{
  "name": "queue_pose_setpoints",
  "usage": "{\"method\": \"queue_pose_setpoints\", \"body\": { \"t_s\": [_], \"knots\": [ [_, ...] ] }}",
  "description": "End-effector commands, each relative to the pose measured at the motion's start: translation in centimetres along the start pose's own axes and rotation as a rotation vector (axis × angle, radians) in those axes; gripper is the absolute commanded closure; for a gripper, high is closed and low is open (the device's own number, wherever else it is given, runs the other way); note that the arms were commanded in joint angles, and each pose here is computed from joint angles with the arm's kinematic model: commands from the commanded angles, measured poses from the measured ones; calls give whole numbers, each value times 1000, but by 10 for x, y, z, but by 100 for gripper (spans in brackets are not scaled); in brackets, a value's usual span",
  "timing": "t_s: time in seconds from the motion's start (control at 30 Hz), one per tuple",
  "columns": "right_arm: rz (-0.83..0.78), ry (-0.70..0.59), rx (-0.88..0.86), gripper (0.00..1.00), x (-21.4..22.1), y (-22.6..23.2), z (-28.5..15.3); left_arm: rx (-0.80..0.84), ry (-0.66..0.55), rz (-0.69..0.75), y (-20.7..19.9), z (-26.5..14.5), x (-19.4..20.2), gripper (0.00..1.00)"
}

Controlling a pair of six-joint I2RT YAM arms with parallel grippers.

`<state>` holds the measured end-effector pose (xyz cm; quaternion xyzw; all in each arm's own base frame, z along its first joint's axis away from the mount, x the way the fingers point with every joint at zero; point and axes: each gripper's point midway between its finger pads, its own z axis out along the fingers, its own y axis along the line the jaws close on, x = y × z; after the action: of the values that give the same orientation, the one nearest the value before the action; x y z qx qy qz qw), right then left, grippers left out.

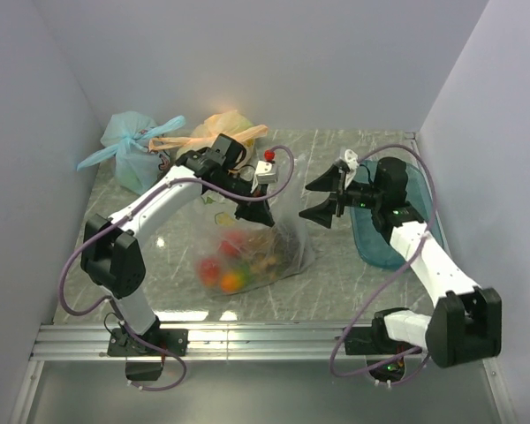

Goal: Place the fake fruits into the plastic bag and tie a complex knot

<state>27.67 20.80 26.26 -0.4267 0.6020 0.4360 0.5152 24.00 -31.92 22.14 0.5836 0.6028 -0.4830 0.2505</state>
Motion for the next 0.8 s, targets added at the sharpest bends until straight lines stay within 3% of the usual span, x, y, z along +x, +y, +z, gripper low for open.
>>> {"method": "queue_pose_setpoints", "body": {
  "t_s": [0.0,0.27,0.33,0.37,0.43,0.47,0.57,0.67,0.77],
  "knots": [
    [-137,-60,-91,5,-21,3,10,60,-35,78,-11,-2,-18,98],
    [-40,-64,-220,5,-13,13,50,93,-10,102,-11,1,-8,98],
    [-11,-51,-225,12,-6,10,56,93,-8,101,-9,3,-5,98],
    [30,-41,-233,27,-3,13,60,96,-5,96,-8,4,-1,98],
    [119,-12,-225,44,7,8,66,72,-15,102,-2,5,-3,94],
    [169,6,-221,69,17,4,69,63,-19,98,-2,5,-1,94],
    [286,33,-159,100,26,-8,72,11,-35,80,8,4,4,90],
    [414,18,28,100,33,-31,69,-100,-20,72,24,1,16,90],
    [558,99,194,100,54,-44,63,-215,-25,76,34,-2,28,91]
  ]
}}
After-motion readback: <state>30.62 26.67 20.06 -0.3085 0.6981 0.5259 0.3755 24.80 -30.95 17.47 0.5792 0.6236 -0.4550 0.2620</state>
